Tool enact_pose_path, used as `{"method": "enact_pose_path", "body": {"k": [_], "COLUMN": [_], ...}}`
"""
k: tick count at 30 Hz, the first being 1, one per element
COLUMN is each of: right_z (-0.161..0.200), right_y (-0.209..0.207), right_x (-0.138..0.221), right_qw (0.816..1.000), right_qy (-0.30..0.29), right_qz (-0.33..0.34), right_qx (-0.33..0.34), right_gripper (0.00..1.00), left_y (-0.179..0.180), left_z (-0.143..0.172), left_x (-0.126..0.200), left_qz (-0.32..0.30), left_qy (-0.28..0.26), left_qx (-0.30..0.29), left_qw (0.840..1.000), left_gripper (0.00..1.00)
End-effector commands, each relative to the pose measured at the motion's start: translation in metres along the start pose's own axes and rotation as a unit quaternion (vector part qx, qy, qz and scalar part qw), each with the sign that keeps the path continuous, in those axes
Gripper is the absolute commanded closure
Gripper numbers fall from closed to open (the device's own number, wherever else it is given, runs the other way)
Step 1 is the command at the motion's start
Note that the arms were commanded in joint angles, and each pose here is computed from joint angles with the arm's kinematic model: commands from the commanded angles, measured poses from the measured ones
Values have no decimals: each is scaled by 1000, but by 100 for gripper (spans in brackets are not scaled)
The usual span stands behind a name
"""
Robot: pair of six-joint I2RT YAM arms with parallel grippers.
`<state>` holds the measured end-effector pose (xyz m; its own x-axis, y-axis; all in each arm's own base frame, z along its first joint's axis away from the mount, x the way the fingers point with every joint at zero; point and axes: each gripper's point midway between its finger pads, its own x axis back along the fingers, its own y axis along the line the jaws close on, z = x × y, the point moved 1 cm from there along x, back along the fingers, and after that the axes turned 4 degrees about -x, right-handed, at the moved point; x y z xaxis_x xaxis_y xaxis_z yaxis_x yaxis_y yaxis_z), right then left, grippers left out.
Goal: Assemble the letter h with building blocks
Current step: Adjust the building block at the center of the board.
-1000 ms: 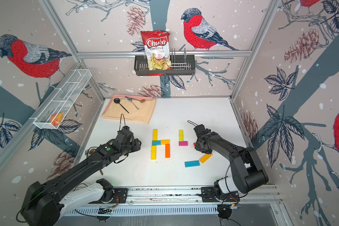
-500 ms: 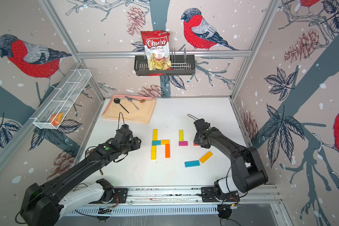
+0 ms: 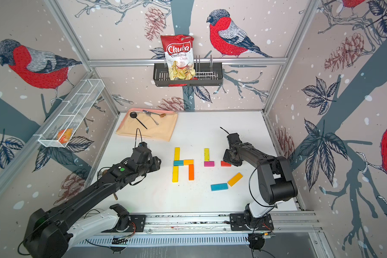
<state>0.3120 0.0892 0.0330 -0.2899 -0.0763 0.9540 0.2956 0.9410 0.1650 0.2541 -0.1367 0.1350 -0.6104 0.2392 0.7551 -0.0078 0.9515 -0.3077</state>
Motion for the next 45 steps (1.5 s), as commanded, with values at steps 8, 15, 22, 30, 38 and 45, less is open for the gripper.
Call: {"method": "enact_pose_path", "body": {"k": [8,15,22,30,38,45], "right_z": [11,10,15,43,62,50], "right_y": [11,9,9,1,-1,5], "right_x": [-1,8,22,31,16,10], "right_qw": [999,999,999,999,999,999], "right_qy": [-6,-18,-34,-25,-3,-4], "right_qz": [24,26,30,22,32,34], "right_qx": [23,8,9,14,28,31], "right_gripper": [54,46,41,58,59,60], "left_y": [3,6,6,7,7,8], "left_z": [2,5,7,8,10,10], "left_x": [-1,-1,-2,-4,-6,-5], "left_qz": [-3,-5,-4,-5,-5,-7], "left_qy": [1,1,3,3,7,5], "left_qx": [-2,-3,-1,-1,-1,0], "left_qw": [1000,1000,1000,1000,1000,1000], "left_gripper": [46,46,46,46,46,46]}}
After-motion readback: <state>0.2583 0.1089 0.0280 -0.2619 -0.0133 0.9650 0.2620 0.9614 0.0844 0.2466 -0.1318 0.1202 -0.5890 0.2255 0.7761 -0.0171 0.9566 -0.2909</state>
